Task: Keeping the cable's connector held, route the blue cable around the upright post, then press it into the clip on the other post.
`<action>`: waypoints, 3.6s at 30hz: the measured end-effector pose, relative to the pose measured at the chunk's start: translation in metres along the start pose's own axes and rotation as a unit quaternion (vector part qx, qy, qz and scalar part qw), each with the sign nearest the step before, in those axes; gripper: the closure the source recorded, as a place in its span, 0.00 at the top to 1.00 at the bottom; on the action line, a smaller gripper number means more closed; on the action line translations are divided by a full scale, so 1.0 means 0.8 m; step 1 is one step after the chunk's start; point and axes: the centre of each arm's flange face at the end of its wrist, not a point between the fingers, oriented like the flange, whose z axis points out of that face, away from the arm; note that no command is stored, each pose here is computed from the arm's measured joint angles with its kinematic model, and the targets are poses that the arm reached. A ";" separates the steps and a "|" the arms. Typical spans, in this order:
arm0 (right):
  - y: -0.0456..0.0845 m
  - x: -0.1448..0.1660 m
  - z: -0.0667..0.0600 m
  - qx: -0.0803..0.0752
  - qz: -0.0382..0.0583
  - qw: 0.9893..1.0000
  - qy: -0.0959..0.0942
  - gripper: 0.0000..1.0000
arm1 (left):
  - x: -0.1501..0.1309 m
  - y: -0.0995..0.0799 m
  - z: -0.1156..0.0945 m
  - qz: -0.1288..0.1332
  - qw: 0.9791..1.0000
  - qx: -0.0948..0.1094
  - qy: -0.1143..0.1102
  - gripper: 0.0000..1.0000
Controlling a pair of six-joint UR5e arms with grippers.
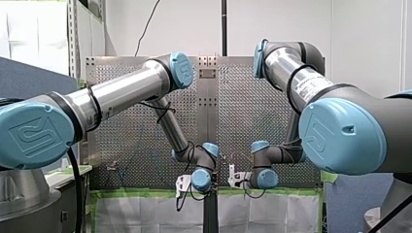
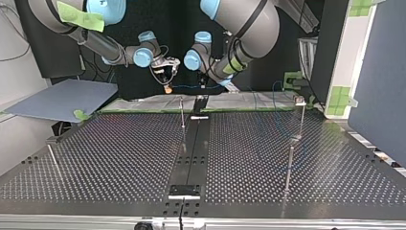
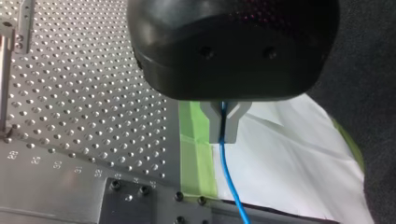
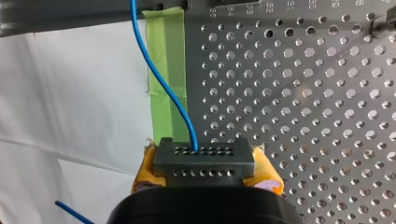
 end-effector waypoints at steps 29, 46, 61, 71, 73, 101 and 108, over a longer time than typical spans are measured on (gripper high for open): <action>0.000 0.022 -0.002 0.008 -0.016 1.000 0.000 0.00 | -0.018 -0.022 -0.006 -0.004 0.999 0.050 -0.010 0.40; 0.001 0.023 -0.002 0.011 -0.016 1.000 0.001 0.00 | 0.001 -0.015 0.010 -0.045 0.995 0.088 0.009 0.54; -0.007 0.024 -0.003 0.027 -0.023 0.999 0.000 0.00 | -0.010 0.008 0.036 -0.075 0.993 0.092 -0.001 0.54; -0.012 0.023 -0.005 0.036 -0.030 0.999 -0.005 0.00 | 0.004 0.015 0.045 -0.095 0.990 0.104 0.008 0.54; -0.014 0.024 -0.005 0.037 -0.031 0.999 -0.005 0.00 | 0.017 0.017 0.047 -0.099 0.989 0.107 0.014 0.54; -0.014 0.024 -0.005 0.039 -0.031 0.999 -0.006 0.00 | 0.027 0.039 0.069 -0.119 0.988 0.099 0.003 0.11; -0.015 0.024 -0.005 0.039 -0.031 0.999 -0.007 0.00 | 0.028 0.042 0.069 -0.113 0.989 0.094 0.006 0.02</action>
